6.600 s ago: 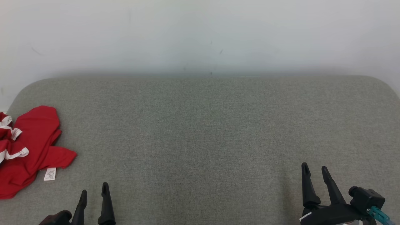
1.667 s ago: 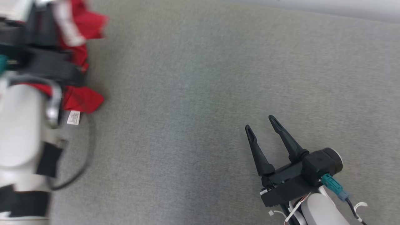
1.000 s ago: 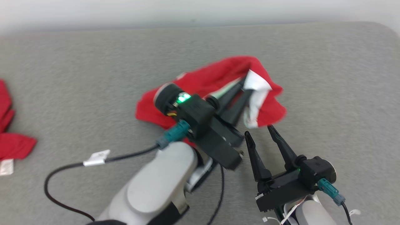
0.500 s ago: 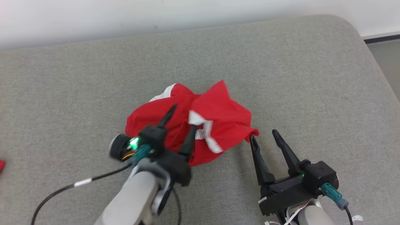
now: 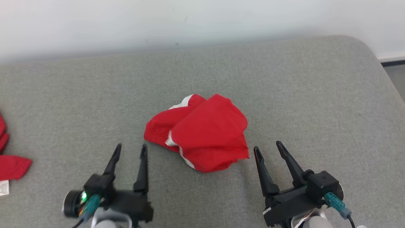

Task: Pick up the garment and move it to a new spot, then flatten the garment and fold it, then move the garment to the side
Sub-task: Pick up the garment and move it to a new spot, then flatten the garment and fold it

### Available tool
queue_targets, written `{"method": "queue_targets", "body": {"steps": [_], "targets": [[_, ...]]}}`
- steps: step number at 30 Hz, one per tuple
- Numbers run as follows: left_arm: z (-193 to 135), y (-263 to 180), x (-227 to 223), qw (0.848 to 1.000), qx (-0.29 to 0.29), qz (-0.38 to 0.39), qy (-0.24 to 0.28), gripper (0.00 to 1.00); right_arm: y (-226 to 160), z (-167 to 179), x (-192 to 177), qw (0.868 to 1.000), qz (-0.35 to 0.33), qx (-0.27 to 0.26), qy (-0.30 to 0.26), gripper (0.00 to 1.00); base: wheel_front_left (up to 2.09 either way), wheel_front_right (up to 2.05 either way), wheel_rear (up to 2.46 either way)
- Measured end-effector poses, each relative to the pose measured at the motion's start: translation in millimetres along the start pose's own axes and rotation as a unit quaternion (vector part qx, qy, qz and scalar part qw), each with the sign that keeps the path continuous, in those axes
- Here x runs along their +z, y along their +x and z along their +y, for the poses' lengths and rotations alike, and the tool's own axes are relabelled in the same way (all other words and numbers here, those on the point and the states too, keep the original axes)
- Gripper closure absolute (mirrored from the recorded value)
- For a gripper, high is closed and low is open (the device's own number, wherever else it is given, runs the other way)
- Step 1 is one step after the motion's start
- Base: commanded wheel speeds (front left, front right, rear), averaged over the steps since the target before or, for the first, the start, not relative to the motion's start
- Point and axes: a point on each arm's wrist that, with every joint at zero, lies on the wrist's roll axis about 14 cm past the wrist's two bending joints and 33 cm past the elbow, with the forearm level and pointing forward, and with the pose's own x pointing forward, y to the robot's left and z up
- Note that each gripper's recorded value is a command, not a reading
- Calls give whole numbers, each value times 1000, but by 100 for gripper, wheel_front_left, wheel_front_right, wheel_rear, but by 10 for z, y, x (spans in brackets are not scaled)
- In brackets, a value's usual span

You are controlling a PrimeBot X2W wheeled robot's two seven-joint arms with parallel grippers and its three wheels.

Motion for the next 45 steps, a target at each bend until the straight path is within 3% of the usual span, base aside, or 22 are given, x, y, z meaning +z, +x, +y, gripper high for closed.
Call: {"method": "queue_targets", "body": {"steps": [11, 20, 29, 37, 39, 40, 45], "targets": [[508, -633, -83, 996, 93, 9, 2, 0, -59, 311, -69, 999, 11, 48, -1, 0, 0, 0, 0], [674, -938, -199, 991, 130, 25, -14, 0, 58, 913, -365, 984, 57, 165, -46, 0, 0, 0, 0], [793, -1093, -186, 987, 160, 22, -22, 0, 258, 996, -642, 970, 96, 194, -114, 0, 0, 0, 0], [855, -1174, -220, 983, 177, 26, -30, 0, 352, 747, -915, 964, 142, 165, -150, 0, 0, 0, 0], [856, -1177, -222, 983, 179, 27, -33, 0, 367, 724, -939, 964, 146, 161, -151, 58, 0, 0, 0], [858, -1178, -223, 983, 179, 26, -33, 0, 381, 719, -938, 964, 146, 160, -153, 100, 0, 0, 0], [847, -1171, -218, 983, 178, 26, -34, 0, 388, 699, -947, 965, 149, 155, -151, 100, 0, 0, 0]]}}
